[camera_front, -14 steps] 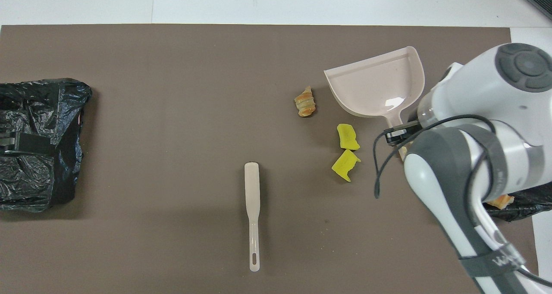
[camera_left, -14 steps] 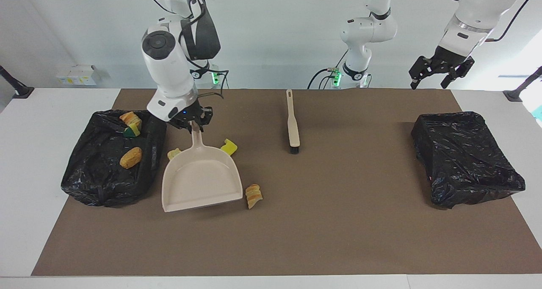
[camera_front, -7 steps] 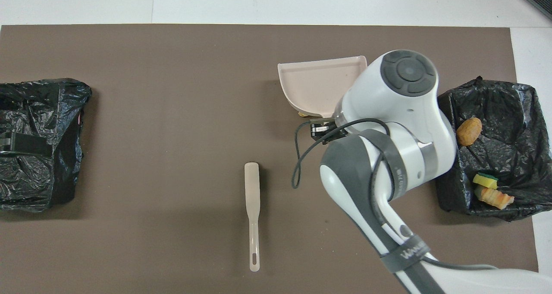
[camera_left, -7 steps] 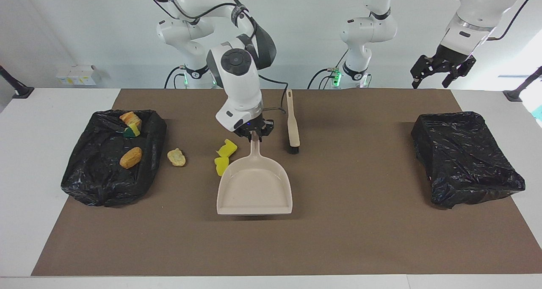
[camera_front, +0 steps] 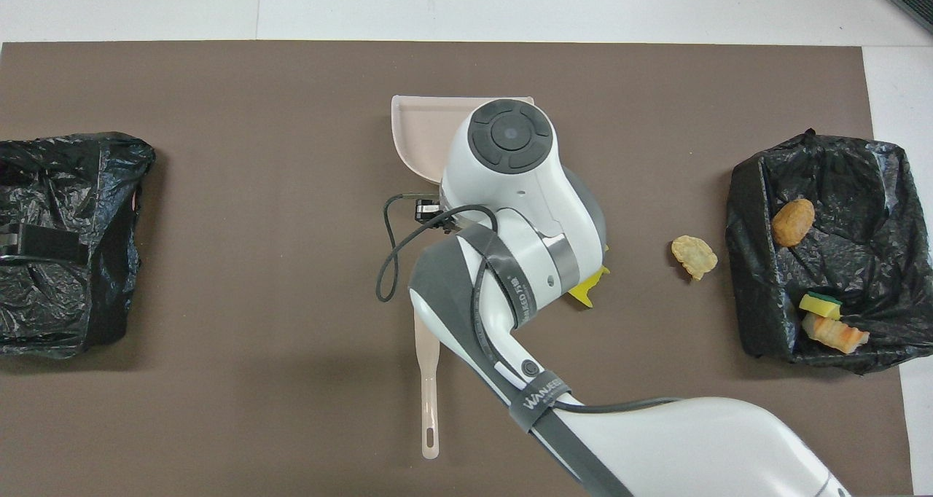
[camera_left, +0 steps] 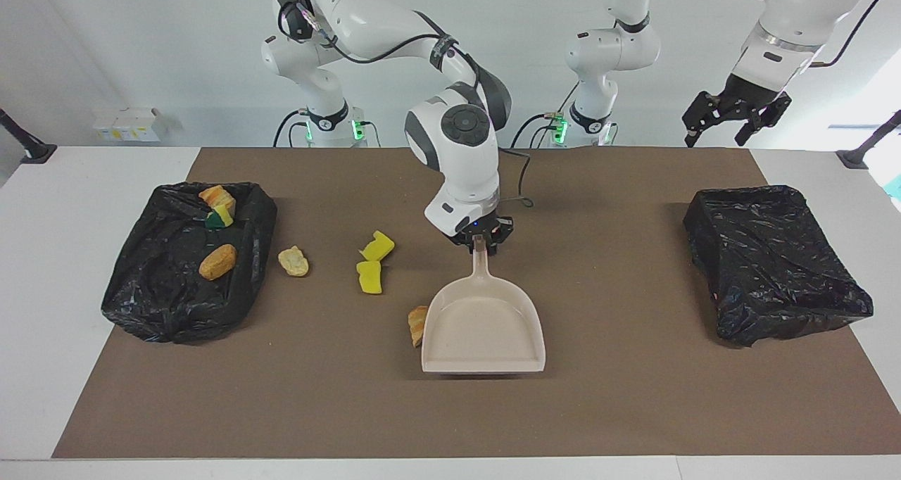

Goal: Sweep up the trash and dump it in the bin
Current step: 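Carry the empty dustpan back and set it on the table with the right gripper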

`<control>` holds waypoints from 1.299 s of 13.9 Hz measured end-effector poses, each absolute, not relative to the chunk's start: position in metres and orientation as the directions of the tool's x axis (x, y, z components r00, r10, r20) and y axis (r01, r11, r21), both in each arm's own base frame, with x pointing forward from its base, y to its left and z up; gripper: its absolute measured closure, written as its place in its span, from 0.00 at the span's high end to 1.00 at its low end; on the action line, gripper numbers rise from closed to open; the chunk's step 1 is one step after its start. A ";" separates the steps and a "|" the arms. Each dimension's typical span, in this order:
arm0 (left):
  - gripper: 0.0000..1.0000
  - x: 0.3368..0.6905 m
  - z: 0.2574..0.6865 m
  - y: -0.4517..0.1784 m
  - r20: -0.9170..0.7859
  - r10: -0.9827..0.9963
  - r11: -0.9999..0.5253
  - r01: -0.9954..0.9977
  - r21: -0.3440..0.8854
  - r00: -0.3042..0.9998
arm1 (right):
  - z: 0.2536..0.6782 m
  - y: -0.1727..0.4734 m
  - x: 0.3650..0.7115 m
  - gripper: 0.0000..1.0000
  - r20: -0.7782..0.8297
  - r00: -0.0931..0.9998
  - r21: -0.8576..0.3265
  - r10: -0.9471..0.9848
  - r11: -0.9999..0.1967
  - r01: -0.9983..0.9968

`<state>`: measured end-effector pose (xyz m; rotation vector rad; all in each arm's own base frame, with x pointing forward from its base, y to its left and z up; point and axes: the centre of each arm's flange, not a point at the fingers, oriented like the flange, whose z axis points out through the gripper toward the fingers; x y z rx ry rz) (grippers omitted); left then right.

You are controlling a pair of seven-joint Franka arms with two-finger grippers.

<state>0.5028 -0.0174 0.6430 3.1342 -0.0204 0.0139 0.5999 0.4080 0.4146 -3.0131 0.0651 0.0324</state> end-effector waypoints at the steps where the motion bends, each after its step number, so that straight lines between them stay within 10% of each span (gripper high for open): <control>1: 1.00 0.503 0.643 -0.017 0.009 -0.013 -1.000 -0.013 0.007 1.000 | 0.411 0.412 0.602 0.33 -0.021 0.999 -0.131 -0.041 -0.990 -0.044; 11: 1.00 0.503 0.643 -0.017 0.009 -0.013 -1.000 -0.013 0.007 1.000 | 0.349 0.426 0.613 0.36 -0.052 0.997 -0.161 -0.063 -0.984 -0.071; 18: 1.00 0.503 0.643 -0.017 0.009 -0.013 -1.000 -0.013 0.007 1.000 | 0.387 0.425 0.592 1.00 -0.091 0.995 -0.137 -0.035 -0.989 -0.047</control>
